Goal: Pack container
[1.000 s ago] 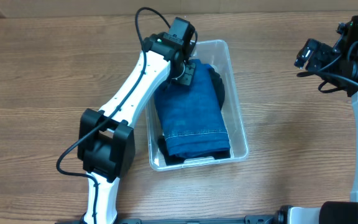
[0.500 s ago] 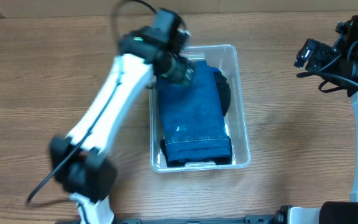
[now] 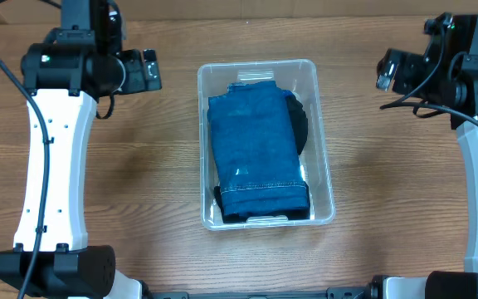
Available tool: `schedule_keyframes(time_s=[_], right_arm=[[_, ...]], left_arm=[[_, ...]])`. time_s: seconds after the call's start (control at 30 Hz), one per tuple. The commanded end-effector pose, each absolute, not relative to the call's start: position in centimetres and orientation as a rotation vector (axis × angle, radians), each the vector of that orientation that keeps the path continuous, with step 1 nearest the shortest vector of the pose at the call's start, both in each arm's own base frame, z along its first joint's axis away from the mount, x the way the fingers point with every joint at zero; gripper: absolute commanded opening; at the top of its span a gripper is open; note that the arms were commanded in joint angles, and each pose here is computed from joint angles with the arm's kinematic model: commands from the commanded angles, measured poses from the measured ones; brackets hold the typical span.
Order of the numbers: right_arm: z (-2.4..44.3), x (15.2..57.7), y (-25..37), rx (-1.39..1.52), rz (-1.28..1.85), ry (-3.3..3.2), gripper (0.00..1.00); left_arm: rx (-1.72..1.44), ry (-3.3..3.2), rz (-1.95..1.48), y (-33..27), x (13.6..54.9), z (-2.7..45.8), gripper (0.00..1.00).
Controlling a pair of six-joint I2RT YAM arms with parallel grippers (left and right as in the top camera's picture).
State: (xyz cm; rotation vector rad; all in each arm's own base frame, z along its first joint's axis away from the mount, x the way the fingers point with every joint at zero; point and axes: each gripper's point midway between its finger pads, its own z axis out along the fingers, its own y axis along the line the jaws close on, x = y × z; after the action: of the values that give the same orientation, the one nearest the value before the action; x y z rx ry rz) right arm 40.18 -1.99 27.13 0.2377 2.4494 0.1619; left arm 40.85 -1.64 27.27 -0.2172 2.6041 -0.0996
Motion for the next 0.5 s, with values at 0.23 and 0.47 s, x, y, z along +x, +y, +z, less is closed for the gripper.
schedule_keyframes(time_s=[0.23,0.47], right_arm=[[27.5,36.0,-1.1,0.203,0.184,2.439,1.00],[25.8,28.2,0.0,0.154,0.194,2.226,1.00]], left_arm=[[-0.182,2.581,-0.083,-0.9,35.6,28.3,1.00],[-0.204,2.305,-0.095,-0.4,26.2,27.0,1.00]])
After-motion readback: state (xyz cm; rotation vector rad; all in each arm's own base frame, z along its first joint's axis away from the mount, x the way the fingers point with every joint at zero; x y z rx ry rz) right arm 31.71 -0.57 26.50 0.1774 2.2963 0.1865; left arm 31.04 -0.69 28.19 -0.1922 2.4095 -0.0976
